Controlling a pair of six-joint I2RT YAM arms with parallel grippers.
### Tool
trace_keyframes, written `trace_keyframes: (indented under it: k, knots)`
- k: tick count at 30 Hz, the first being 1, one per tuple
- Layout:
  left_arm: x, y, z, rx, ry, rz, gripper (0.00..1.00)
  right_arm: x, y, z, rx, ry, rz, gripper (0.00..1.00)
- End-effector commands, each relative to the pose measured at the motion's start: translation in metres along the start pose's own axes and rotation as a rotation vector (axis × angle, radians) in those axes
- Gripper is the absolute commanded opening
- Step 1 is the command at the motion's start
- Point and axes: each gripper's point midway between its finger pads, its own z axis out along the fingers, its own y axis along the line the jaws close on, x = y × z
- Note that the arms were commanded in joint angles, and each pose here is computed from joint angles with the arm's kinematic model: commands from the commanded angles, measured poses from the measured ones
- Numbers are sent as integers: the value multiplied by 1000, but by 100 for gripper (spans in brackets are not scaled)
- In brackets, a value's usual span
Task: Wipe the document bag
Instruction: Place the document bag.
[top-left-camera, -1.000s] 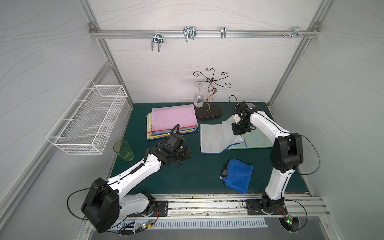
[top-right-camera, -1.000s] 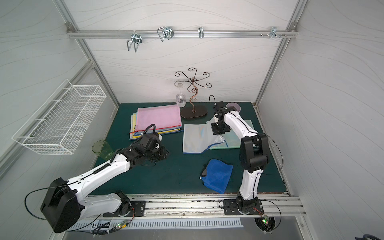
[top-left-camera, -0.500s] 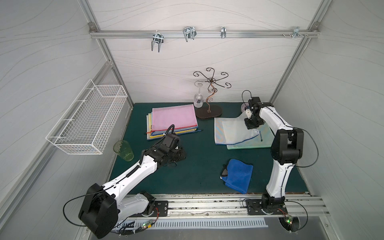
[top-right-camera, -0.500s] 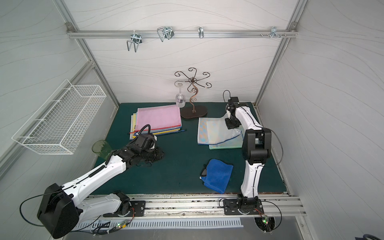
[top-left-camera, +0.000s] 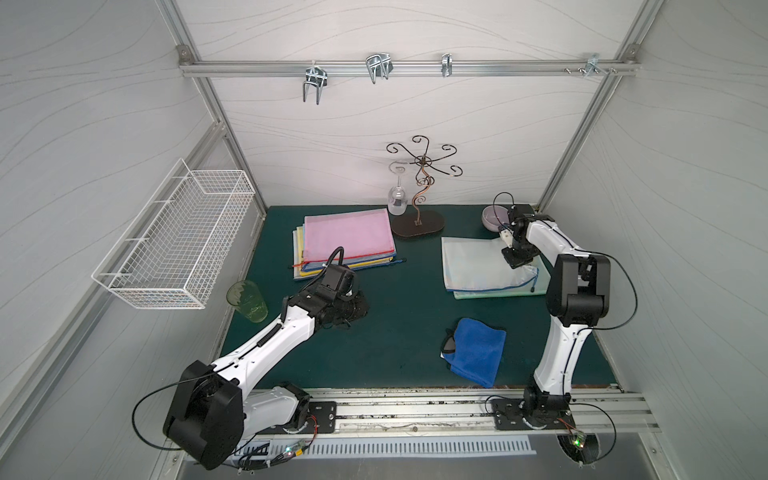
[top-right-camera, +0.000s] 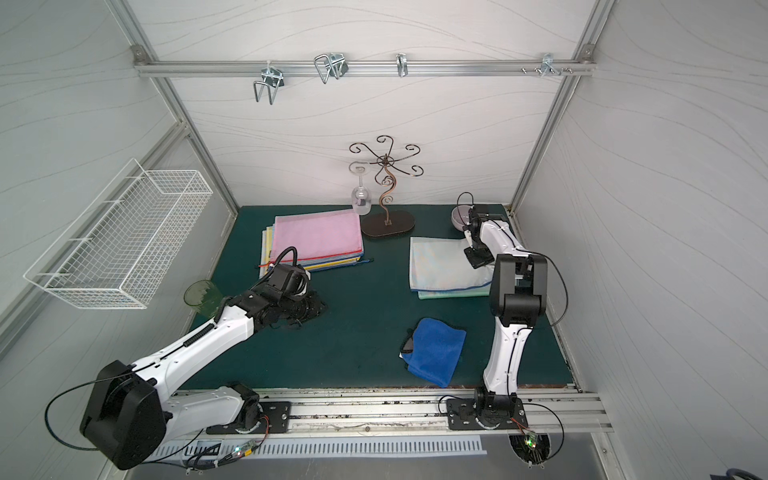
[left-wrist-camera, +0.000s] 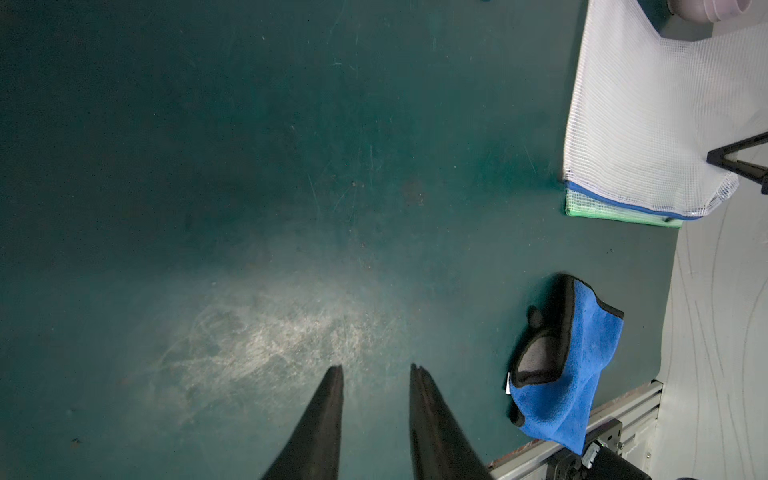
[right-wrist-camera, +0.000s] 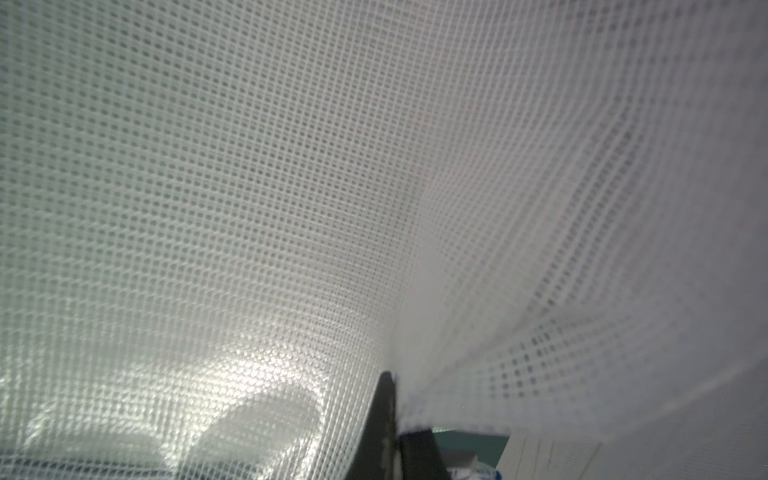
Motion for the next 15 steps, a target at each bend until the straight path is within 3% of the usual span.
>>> trace_keyframes:
  k: [1, 11, 15]
  knots:
    - [-13, -13, -3, 41, -11, 13, 31, -5, -19, -1, 70, -37, -20, 0]
    - [-18, -10, 3, 31, 2, 5, 31, -10, -18, 18, 67, -39, -36, 0]
    - [-21, -10, 5, 34, 7, -4, 31, -11, -16, 22, 61, -35, -32, 15]
